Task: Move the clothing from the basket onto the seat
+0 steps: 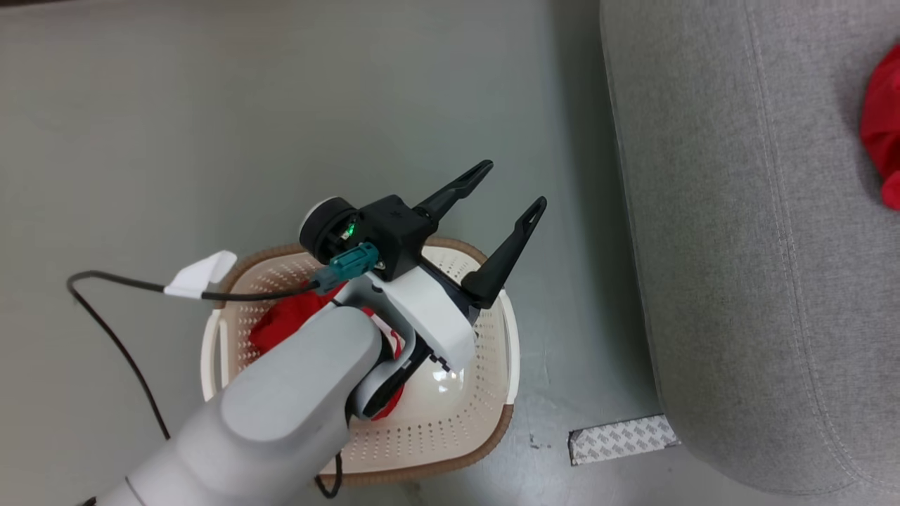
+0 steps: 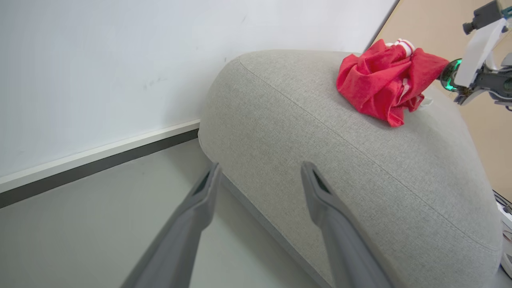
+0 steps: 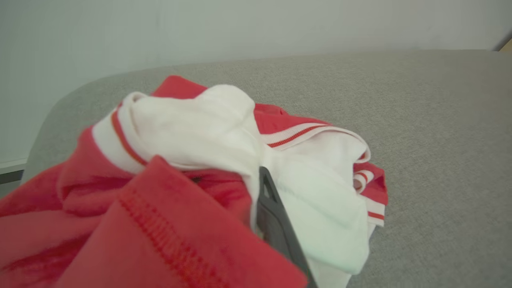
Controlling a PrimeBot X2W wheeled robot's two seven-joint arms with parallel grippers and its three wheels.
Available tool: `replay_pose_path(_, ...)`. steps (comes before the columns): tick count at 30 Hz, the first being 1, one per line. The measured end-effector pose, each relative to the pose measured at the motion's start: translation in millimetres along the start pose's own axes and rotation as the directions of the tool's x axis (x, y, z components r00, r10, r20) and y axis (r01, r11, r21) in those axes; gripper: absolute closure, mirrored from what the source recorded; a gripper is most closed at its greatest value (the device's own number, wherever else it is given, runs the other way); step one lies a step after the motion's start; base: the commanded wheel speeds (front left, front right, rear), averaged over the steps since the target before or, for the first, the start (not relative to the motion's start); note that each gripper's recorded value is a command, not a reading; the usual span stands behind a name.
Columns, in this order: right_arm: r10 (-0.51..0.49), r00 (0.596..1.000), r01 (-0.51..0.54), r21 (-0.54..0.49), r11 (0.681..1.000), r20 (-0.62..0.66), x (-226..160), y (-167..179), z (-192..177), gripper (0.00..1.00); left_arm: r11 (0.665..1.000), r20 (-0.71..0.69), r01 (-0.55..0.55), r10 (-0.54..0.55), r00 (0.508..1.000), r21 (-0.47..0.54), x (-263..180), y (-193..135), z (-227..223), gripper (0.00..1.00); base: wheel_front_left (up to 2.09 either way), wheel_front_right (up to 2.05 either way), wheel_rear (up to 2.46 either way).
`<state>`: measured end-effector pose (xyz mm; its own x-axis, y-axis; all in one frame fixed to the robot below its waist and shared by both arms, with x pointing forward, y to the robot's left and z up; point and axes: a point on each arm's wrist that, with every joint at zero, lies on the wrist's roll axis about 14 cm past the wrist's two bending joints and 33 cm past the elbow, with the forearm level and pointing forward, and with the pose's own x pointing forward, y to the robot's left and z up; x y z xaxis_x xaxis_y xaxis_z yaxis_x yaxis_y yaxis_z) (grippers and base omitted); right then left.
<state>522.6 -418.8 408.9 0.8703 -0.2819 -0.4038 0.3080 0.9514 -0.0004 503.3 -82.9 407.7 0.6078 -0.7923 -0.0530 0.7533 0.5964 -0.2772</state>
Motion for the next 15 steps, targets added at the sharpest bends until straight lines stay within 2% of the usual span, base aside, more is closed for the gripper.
replay_pose_path(1, 0.000, 1.000, 0.000, -0.002, 1.000, -0.027, -1, -1, -2, 0.94, 1.000, 0.003, -0.001, 0.001, 1.000, -0.001, -1, -1, 2, 0.00, 0.00, 0.00, 0.00)
replay_pose_path(3, 0.009, 0.996, -0.009, 0.006, 1.000, -0.085, -3, 1, -8, 0.96, 1.000, 0.009, -0.009, 0.009, 1.000, -0.004, -2, -1, 5, 0.00, 0.00, 0.00, 0.00)
replay_pose_path(4, 0.016, 0.994, -0.016, 0.003, 1.000, -0.109, -5, 3, -11, 0.93, 1.000, 0.011, -0.010, 0.010, 1.000, -0.003, -3, -2, 7, 0.00, 0.00, 0.00, 0.00)
replay_pose_path(5, 0.023, 0.992, -0.023, 0.001, 1.000, -0.127, -6, 5, -13, 0.80, 1.000, 0.013, -0.013, 0.013, 1.000, -0.003, -3, -2, 9, 0.00, 0.00, 0.00, 0.00)
replay_pose_path(6, 0.027, 0.991, -0.027, 0.001, 1.000, -0.132, -8, 6, -12, 0.29, 1.000, 0.016, -0.013, 0.013, 1.000, -0.001, -4, -3, 11, 0.00, 0.00, 0.00, 0.00)
replay_pose_path(7, 0.028, 0.991, -0.028, 0.000, 1.000, -0.132, -9, 5, -9, 0.00, 1.000, 0.018, -0.015, 0.015, 1.000, 0.002, -5, -3, 12, 0.00, 0.00, 0.00, 0.00)
replay_pose_path(15, 0.049, 0.985, -0.052, -0.015, 0.999, -0.164, -35, 4, 5, 0.00, 0.999, 0.031, -0.029, 0.028, 0.999, 0.021, -16, -16, 29, 0.00, 0.00, 0.00, 0.00)
